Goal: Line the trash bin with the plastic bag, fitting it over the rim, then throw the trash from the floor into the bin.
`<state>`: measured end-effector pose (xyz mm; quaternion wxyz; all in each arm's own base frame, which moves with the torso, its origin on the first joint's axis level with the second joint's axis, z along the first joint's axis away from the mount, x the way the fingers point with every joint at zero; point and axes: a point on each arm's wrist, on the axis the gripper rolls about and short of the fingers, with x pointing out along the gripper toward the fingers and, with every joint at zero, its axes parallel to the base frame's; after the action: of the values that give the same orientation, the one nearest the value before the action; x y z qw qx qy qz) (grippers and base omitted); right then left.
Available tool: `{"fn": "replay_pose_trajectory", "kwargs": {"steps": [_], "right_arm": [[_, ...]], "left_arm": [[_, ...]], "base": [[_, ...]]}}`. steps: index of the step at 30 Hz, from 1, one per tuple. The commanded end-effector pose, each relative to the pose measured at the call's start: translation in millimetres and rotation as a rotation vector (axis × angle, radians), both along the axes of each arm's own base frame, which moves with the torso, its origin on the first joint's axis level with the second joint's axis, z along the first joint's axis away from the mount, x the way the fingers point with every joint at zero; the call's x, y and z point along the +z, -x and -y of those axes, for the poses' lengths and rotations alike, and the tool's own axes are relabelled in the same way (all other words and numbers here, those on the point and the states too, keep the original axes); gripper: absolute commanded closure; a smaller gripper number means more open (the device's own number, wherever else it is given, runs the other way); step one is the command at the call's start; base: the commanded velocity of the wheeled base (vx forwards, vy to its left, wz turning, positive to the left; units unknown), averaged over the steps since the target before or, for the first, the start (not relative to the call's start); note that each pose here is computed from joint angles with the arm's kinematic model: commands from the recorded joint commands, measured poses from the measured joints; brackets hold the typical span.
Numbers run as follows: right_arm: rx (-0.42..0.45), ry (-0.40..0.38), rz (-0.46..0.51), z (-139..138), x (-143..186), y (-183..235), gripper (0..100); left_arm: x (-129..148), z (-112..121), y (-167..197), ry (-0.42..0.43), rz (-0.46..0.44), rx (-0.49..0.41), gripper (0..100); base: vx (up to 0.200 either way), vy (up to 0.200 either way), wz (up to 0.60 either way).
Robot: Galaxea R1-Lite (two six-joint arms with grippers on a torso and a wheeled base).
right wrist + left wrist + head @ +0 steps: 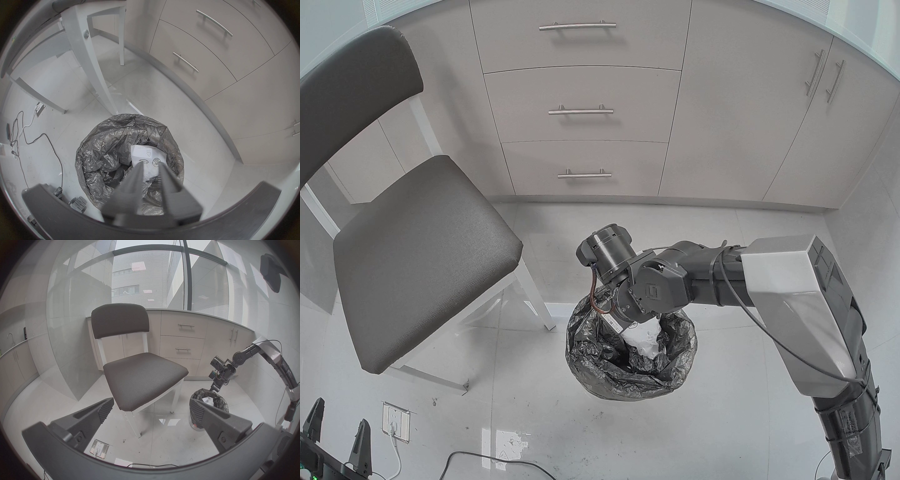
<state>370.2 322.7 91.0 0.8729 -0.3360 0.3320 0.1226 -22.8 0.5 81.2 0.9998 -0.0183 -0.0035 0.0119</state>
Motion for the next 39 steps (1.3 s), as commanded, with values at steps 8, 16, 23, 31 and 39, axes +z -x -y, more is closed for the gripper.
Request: {"fn": "replay_pose_trajectory", "kwargs": {"steps": [8,16,23,31,39], "right_arm": [[-0.027,0.016,-0.028,9,-18,-12,100],[-0.108,0.004,-0.067,23,-43,-27,100],[-0.193,-0.057,-0.11,33,-65,-37,100],[-0.211,-0.192,-0.142,34,-86,-47,100],[-0.136,-0.232,-0.071,32,-112,-63,100]], "left_arm": [[-5,0,0,0.0,0.0,0.001,0],[-5,0,0,0.0,0.0,0.001,0],[-5,0,0,0.0,0.0,0.001,0],[-5,0,0,0.0,0.0,0.001,0],[-5,0,0,0.0,0.0,0.001,0]], "base": [[0.0,0.0,0.0],[0.0,0.0,0.0],[0.0,0.0,0.0],[0.0,0.0,0.0],[0.0,0.0,0.0]]}}
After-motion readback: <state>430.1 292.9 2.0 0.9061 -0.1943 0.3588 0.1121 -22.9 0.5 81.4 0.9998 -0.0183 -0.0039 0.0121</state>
